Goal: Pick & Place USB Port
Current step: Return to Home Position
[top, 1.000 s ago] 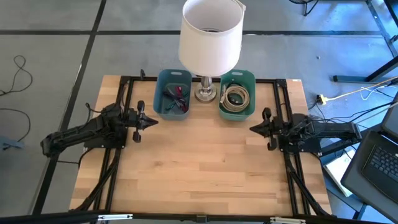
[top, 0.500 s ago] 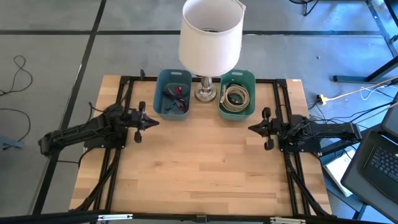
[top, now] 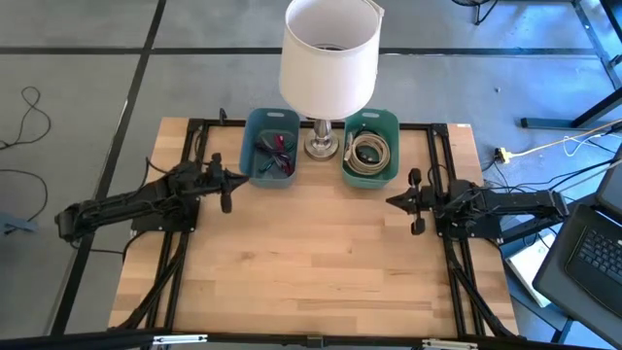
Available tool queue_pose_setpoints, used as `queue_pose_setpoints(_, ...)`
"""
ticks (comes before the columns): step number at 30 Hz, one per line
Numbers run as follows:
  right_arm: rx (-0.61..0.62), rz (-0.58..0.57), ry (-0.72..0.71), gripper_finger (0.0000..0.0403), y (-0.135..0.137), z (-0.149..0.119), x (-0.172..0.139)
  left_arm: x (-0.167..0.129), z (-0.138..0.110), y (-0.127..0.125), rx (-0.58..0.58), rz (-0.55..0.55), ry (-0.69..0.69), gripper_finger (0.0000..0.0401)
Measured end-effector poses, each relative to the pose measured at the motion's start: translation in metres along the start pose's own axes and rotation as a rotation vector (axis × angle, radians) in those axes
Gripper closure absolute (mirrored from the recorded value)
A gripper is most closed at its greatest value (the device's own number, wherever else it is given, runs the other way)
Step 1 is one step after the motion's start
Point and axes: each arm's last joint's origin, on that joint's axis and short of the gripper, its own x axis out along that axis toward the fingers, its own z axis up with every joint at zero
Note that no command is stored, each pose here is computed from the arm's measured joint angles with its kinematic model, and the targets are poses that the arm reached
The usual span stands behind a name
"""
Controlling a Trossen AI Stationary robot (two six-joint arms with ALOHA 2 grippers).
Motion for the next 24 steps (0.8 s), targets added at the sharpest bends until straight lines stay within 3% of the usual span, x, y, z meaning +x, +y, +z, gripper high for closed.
queue_pose_setpoints(7, 0.001, -0.065, -0.002, 0.0393, -0.002, 0.001, 0.000, 0.000, 0.006, -0.004, 0.058, 0.070, -0.068, 0.0400)
queue_pose_setpoints(17, 0.003, -0.075, -0.003, 0.0393, -0.002, 0.001, 0.000, -0.003, 0.000, -0.031, 0.136, -0.165, -0.026, 0.0400)
queue_pose_setpoints(24, 0.007, -0.075, -0.005, 0.0393, -0.002, 0.001, 0.000, -0.004, -0.007, -0.037, 0.160, -0.218, 0.030, 0.0393)
